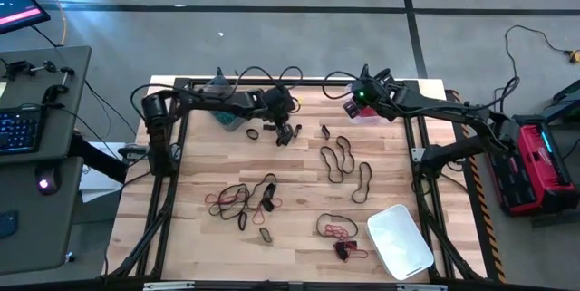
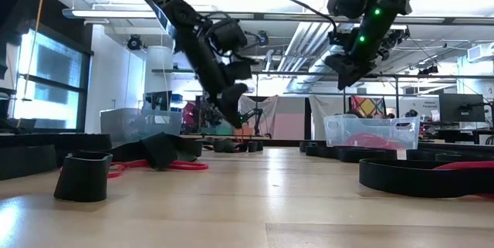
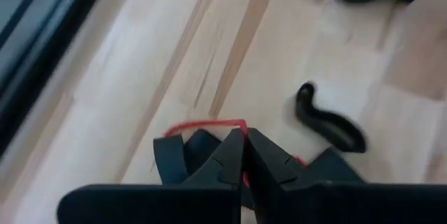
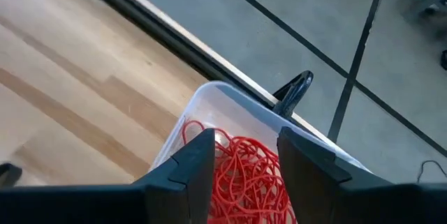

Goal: Sort rubber bands into baskets
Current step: Put the red rubber band into the transparent bin

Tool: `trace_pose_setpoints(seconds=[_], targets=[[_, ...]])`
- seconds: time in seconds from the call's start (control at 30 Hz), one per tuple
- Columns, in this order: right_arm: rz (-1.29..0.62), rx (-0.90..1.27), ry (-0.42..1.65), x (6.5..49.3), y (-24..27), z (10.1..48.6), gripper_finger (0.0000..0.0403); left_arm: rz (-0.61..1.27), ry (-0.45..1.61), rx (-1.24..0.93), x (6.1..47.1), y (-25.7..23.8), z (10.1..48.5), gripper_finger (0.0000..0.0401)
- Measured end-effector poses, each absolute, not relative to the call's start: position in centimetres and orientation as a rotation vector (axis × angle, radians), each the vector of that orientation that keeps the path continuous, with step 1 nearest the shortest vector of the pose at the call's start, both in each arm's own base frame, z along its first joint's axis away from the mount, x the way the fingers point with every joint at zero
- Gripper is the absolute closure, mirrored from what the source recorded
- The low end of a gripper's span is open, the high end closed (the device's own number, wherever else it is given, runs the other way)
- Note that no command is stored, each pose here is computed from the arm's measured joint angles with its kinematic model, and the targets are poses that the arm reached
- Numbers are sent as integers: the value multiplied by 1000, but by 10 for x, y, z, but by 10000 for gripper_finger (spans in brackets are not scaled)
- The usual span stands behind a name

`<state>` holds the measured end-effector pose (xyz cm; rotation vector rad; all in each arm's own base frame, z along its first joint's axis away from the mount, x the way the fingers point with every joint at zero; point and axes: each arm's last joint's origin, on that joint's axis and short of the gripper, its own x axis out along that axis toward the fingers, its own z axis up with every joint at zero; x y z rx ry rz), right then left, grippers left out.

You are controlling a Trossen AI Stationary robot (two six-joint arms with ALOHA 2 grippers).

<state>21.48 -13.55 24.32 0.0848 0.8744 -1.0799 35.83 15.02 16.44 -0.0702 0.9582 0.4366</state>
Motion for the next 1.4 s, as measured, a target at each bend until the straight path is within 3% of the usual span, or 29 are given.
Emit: trace_pose_setpoints(seconds=[0.3,0.67,1.0,1.23,1.4], targets=[[-1008,49,868,218,-114,249,276,391,841,-12,359,128,204,400],[-859,32,737,213,-79,276,397,368,707,23,347,111,252,401],[-730,42,596,228,-54,263,399,410,642,74,333,110,279,401],[-399,-4,322,238,-33,230,394,258,611,39,335,105,280,401],[-356,-31,284,240,-27,210,356,187,545,43,341,95,285,401]])
